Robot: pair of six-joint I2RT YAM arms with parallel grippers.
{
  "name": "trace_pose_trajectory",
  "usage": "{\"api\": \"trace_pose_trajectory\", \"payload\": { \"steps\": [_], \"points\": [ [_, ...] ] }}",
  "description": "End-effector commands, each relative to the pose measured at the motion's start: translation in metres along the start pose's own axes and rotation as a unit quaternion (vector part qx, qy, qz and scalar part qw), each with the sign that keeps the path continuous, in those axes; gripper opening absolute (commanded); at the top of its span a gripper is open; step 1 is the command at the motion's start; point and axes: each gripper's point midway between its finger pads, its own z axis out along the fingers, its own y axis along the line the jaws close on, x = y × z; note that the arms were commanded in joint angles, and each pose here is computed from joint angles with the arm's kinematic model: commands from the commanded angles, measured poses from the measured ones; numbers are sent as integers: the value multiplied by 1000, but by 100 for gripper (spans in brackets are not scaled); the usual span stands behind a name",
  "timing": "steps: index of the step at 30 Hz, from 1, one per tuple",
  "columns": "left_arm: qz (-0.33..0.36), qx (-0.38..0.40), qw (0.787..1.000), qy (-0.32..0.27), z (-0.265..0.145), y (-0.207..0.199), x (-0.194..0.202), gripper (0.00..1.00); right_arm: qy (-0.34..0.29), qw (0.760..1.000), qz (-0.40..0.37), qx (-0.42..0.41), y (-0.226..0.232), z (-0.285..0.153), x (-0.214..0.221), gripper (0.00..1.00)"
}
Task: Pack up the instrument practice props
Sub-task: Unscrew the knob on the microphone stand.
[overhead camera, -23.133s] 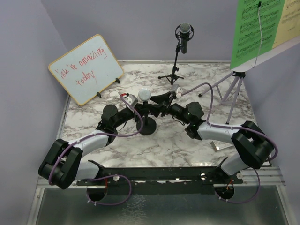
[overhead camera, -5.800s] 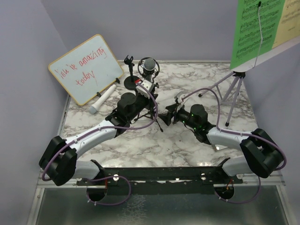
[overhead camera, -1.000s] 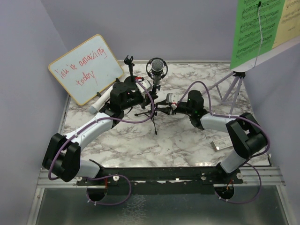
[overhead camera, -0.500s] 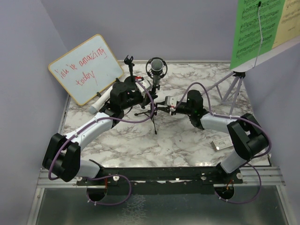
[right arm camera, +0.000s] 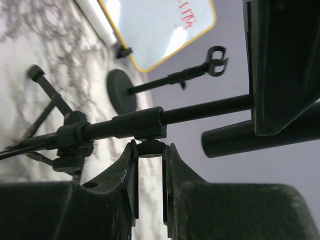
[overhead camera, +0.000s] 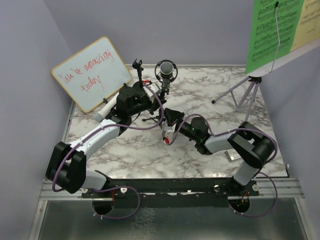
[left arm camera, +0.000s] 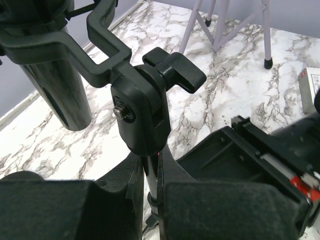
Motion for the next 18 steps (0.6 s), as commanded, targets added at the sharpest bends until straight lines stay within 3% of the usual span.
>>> {"api": "trace_pose_trajectory", "payload": {
  "steps": [1,7,10,13,15,18],
  "points": [
    [-31,36,994,95,-1,-20,66,0,21,982,-164,92,-18,2,-13,0],
    [-25,28,994,99,-2,-17,66,0,17,987,-140,80,-8,5,-15,2],
    [-23,27,994,99,-3,-17,66,0,14,994,-79,74,-11,5,-17,24],
    [-23,27,994,101,-3,-17,68,0,16,997,38,60,-11,2,-18,49],
    [-21,27,994,103,-3,-17,69,0,27,992,119,39,-8,-1,-13,55],
    [-20,28,994,105,-3,-17,72,0,8,970,244,22,-11,-14,-14,56]
  ]
}}
